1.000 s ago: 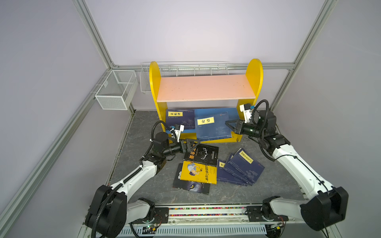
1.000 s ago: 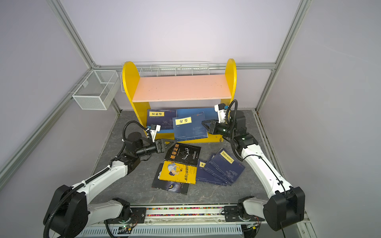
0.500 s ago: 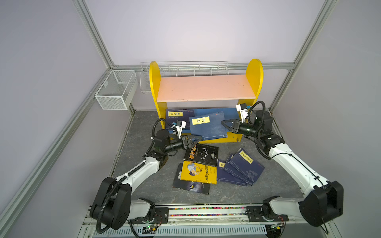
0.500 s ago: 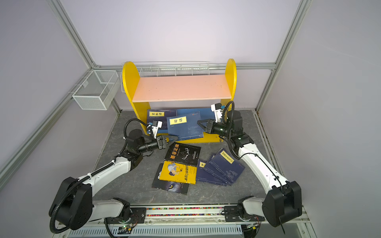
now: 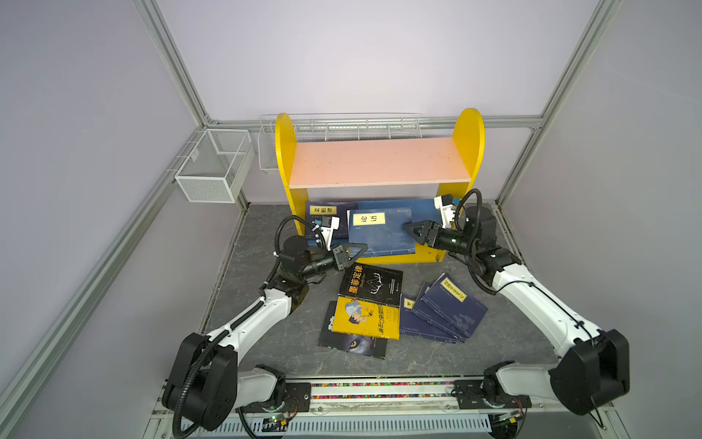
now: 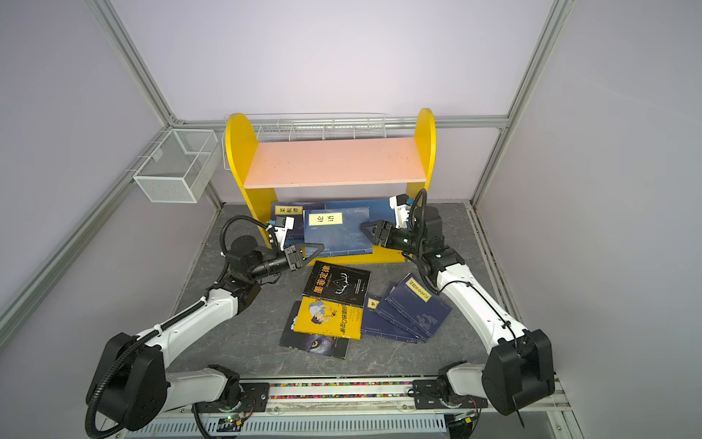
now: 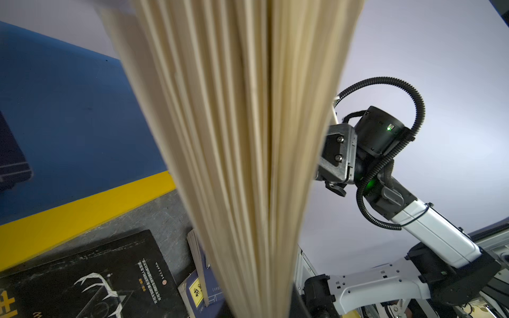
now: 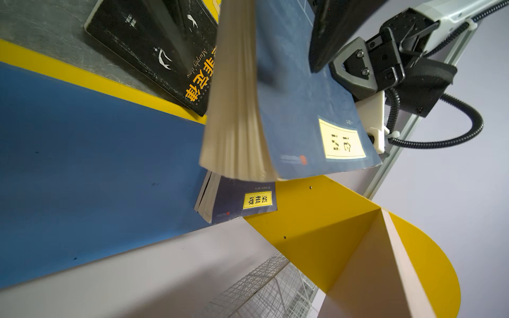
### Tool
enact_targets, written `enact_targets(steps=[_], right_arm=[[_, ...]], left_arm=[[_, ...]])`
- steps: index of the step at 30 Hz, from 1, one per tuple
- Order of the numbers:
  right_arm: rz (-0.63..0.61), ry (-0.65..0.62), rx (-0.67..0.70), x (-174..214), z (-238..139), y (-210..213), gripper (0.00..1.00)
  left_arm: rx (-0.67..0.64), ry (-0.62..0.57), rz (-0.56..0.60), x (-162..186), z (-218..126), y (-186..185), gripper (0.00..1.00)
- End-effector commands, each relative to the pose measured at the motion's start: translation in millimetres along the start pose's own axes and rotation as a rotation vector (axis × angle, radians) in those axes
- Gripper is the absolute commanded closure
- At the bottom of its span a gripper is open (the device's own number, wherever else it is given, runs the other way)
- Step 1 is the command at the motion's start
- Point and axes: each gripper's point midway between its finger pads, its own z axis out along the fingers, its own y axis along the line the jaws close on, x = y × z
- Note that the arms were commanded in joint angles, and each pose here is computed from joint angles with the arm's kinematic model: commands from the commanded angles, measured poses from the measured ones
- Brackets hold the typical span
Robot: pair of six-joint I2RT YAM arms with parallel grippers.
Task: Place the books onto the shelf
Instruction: 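Push the upright book onto the blue shelf with both grippers, then draw back the left gripper while the right gripper pushes the book deeper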
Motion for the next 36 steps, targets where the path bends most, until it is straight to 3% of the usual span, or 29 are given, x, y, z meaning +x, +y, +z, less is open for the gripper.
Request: enact_targets(steps=[1, 10, 14, 21, 23, 28, 32, 36], right_arm=[[0.033, 0.013, 0.050, 10.0, 2.8, -15.2, 0.25], [0.046, 0.058, -0.183, 16.2, 16.4, 18.4, 0.42], [0.042, 0.081, -0.216, 21.6, 20.4, 25.2, 0.49], [0.023, 0.074, -0.255, 19.4, 20.8, 39.0, 0.81], [0.023, 0.061, -0.239, 17.9, 21.2, 38.2, 0.85], [0.026, -0.008, -0.192, 7.9, 28.1, 32.3, 0.88], [0.009, -0.066, -0.171, -6.3, 39.3, 37.9, 0.89], [-0.004, -0.101, -0.165, -17.7, 60.2, 41.8, 0.89]], left_arm=[[0.039, -0.093, 0.047, -19.2, -10.2, -15.8, 1.00], [0.038, -0.149, 0.049, -26.5, -14.5, -14.9, 1.00], [0.035, -0.159, 0.050, -28.5, -14.7, -13.6, 1.00], [0.004, -0.156, 0.029, -24.1, -13.3, -1.7, 0.98], [-0.030, -0.167, 0.017, -24.9, -14.8, 5.6, 0.88], [-0.161, -0.283, -0.017, -38.6, -37.6, 27.3, 0.23], [-0.315, -0.383, -0.024, -48.0, -66.1, 40.8, 0.13], [-0.709, -0.487, -0.089, -44.2, -123.9, 79.8, 0.11]])
